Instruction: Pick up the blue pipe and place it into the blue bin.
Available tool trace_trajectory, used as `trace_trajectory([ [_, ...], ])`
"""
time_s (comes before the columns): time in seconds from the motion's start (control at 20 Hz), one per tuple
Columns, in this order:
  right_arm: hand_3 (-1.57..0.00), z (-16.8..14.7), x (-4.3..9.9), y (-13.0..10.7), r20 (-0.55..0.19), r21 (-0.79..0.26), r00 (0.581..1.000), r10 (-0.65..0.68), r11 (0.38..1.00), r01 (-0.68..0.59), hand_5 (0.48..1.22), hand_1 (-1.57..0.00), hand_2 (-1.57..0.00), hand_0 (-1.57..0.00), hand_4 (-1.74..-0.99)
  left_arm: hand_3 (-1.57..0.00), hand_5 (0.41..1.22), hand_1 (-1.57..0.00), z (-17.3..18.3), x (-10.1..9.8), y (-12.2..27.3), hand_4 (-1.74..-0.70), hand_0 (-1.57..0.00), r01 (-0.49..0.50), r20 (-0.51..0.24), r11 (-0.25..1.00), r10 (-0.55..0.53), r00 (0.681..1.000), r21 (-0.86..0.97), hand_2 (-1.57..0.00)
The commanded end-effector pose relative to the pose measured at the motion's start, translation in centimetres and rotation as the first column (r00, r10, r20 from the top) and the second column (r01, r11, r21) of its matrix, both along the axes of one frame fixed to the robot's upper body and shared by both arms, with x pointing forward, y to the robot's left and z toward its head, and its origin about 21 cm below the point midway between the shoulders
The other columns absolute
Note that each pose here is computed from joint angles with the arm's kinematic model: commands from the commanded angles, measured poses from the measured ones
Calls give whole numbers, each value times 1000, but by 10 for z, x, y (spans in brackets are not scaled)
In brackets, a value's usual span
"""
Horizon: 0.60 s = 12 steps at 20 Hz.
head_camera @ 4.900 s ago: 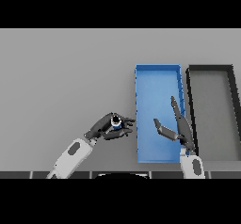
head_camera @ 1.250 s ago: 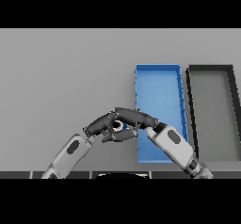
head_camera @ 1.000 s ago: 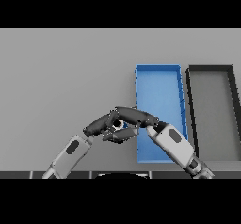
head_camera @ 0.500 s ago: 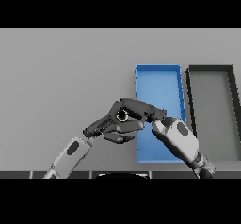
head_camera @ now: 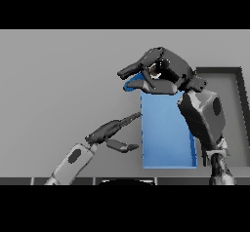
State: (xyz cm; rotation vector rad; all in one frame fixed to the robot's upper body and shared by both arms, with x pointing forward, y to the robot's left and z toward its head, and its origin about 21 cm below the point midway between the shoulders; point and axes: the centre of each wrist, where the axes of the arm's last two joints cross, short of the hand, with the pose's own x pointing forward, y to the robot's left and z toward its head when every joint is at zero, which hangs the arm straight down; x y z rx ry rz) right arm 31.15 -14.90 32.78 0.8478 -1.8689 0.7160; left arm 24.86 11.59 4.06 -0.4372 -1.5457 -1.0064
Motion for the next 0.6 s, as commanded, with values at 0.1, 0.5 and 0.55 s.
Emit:
trace_trajectory([
  [0.1, -1571, 9, 27, -18, -49, 2, 984, -171, 985, 172, 1131, -1571, -1571, -1571, -1735, 1, 491, 1, -2, 4, 7, -907, 1, -4, -12, 1000, 4, 1000, 8, 1],
  [0.5, -1571, -81, 60, -82, -302, -193, 828, -472, 881, 432, 1122, -1571, -1571, -1571, -1740, 1, 483, 1, -1, 5, 7, -894, 1, -20, -36, 1000, 20, 999, 10, 1],
  [0.55, -1571, -97, 58, -88, -328, -237, 801, -501, 864, 444, 1121, -1571, -1571, -1571, -1740, 1, 478, 1, -2, 6, 10, -893, 1, -28, -38, 1000, 28, 999, 12, 1],
])
